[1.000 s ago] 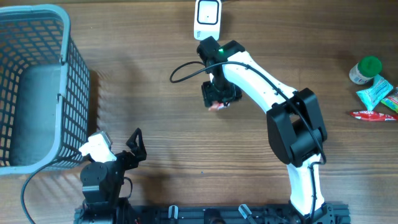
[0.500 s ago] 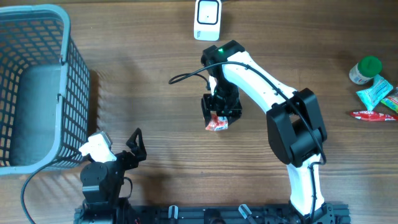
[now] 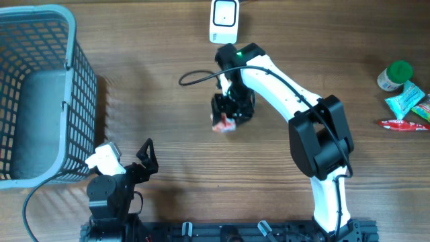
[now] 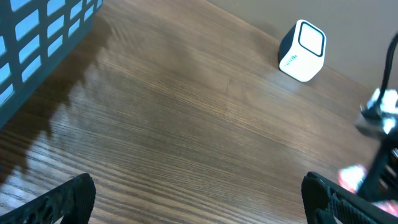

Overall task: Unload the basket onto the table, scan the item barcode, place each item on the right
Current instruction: 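Carry Kleenex pack right and release it at right edge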

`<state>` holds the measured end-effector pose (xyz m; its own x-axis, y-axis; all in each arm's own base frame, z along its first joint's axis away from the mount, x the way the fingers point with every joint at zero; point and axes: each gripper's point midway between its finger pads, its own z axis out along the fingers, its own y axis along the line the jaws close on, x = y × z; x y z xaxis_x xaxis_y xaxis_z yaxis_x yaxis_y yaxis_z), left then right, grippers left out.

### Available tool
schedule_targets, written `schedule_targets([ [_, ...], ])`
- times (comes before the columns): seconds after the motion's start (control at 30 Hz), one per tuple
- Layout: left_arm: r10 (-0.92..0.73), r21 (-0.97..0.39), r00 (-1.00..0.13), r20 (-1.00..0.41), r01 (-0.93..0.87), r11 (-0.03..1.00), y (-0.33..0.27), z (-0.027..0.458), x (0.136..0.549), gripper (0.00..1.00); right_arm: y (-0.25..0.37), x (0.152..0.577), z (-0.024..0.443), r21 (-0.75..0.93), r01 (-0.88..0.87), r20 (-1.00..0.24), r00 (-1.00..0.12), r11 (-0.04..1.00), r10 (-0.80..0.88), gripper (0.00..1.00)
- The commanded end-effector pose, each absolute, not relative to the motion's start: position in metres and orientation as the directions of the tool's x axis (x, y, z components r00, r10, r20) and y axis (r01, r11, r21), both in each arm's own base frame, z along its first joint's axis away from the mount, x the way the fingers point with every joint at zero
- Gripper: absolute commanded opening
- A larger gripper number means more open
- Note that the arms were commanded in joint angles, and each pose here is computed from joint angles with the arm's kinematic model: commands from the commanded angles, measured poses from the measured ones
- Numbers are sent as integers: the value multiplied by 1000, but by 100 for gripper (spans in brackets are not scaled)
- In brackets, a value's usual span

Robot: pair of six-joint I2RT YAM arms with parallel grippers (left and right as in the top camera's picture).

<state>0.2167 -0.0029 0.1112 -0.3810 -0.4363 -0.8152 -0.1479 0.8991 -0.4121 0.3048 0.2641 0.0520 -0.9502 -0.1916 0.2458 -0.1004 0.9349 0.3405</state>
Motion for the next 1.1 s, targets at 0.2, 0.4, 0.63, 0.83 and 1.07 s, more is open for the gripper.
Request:
schedule_targets([
  [0.2, -431, -401, -377, -820, -159, 902, 0, 109, 217, 100, 307, 428, 129, 610, -203, -191, -976, 766, -106, 56],
  [0.4, -431, -401, -377, -820, -159, 902, 0, 109, 217, 100, 300, 520, 168, 491, -309, -568, -822, 814, 31, 57],
  [0.63, -431, -401, -377, -820, -159, 902, 0, 109, 217, 100, 252, 592, 193, 274, -128, -806, -572, 953, 155, 53],
  [0.83, -431, -401, -377, -820, -159, 902, 0, 109, 217, 100, 261, 636, 156, 239, -151, -889, -432, 959, 154, 53],
  [1.07, -431, -401, -377, -820, -159, 902, 0, 109, 217, 100, 263, 657, 108, 232, -133, -916, -363, 964, 171, 48],
])
